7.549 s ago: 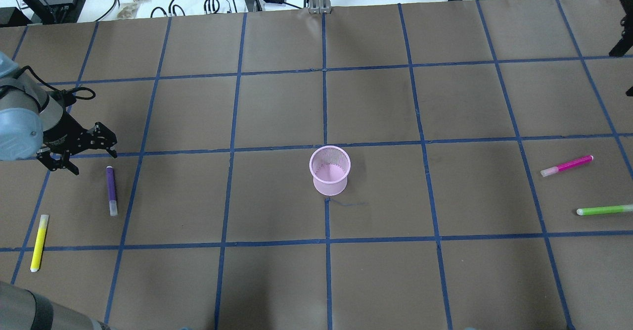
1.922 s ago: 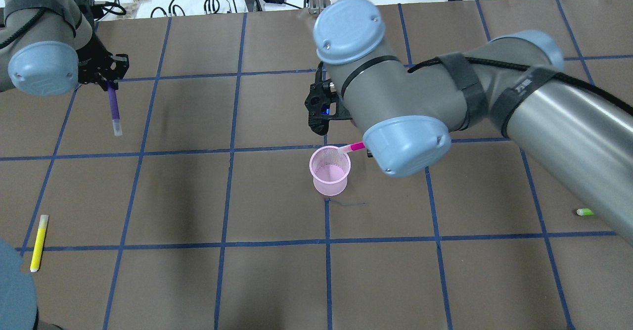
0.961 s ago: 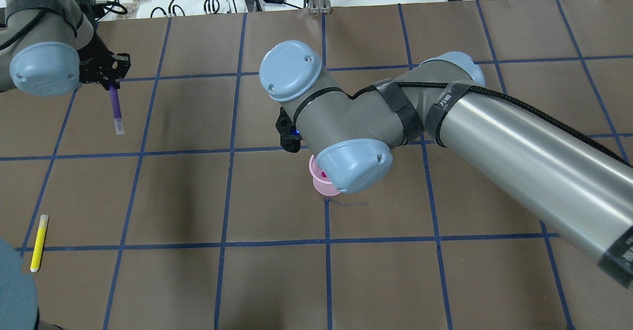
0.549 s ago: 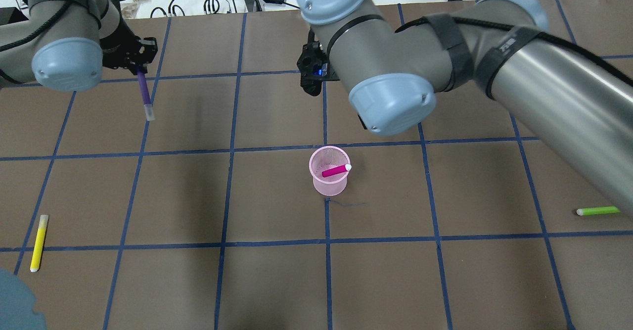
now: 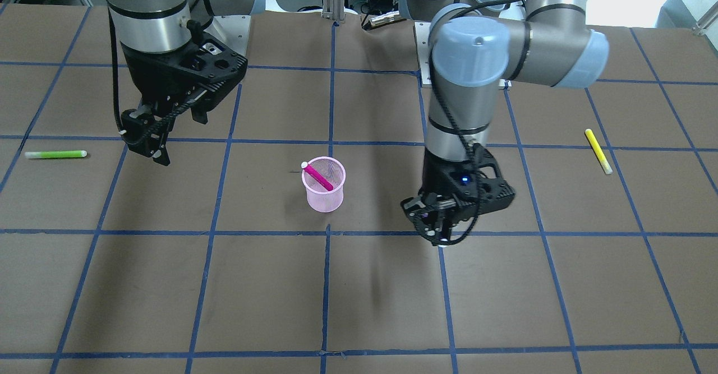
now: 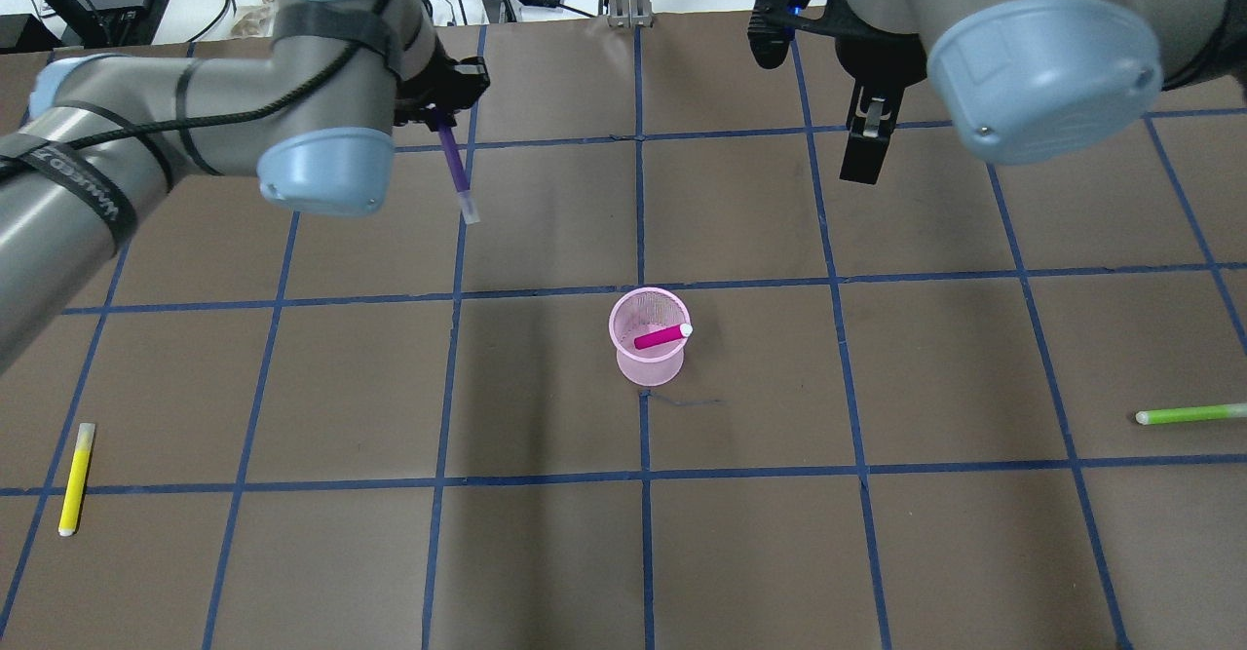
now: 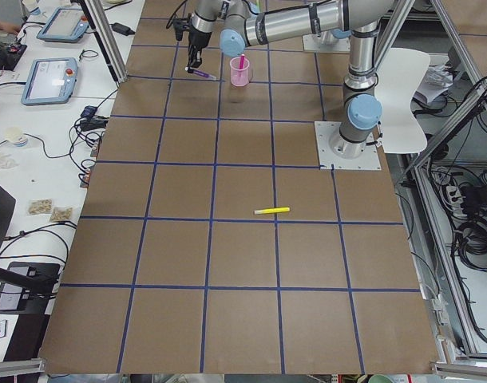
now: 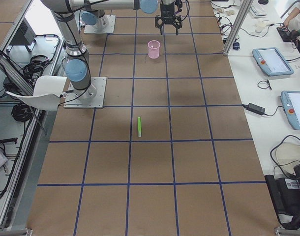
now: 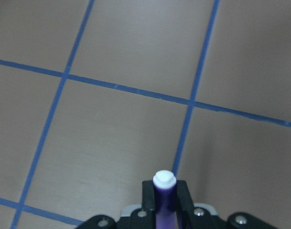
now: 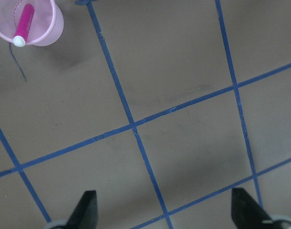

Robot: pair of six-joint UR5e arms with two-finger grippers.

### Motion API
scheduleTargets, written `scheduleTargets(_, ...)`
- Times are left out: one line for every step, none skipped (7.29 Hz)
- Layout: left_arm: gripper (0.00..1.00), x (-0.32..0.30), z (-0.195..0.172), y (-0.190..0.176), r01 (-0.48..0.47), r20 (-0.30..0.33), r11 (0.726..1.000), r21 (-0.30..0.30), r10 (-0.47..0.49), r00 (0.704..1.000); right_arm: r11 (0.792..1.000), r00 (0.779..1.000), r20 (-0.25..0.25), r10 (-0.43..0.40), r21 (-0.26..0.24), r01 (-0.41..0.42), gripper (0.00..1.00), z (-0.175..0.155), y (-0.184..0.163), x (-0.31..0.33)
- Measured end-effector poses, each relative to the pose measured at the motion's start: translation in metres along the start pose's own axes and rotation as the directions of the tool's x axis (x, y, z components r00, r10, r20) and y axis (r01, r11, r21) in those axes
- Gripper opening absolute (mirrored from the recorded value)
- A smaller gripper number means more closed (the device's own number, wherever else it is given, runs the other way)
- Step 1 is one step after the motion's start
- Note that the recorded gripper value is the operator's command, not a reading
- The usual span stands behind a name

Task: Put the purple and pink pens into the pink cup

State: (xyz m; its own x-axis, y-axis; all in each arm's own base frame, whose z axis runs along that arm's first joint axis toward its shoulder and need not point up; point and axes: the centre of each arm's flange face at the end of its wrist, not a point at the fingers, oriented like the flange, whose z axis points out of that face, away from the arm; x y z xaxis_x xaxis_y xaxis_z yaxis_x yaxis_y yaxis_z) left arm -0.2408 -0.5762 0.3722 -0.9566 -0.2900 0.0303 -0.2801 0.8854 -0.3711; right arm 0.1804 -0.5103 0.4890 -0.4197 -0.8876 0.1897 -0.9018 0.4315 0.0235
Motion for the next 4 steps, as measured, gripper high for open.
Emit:
scheduleTargets(0.0,0.035,-0.002,0.033,0.051,-0.008,0.999,0.011,-0.05,0.999,0.991,0.991,0.005,0.135,0.013,-0.135,1.0,-0.006,0.005,0.002)
scheduleTargets(0.0,0.061,-0.005,0.063,0.077,-0.014,0.997,0.021,-0.077,0.997,0.956,0.956,0.012,0.292,0.017,-0.292,1.0,-0.01,0.007,0.002)
scheduleTargets(0.0,0.079,-0.01,0.09,0.085,-0.011,0.996,0.033,-0.085,0.996,0.893,0.893,0.02,0.45,0.019,-0.45,1.0,-0.013,0.008,-0.001)
scheduleTargets(0.0,0.091,-0.012,0.109,0.084,-0.007,0.996,0.037,-0.083,0.996,0.81,0.81,0.024,0.586,0.021,-0.586,1.0,-0.018,0.01,-0.005)
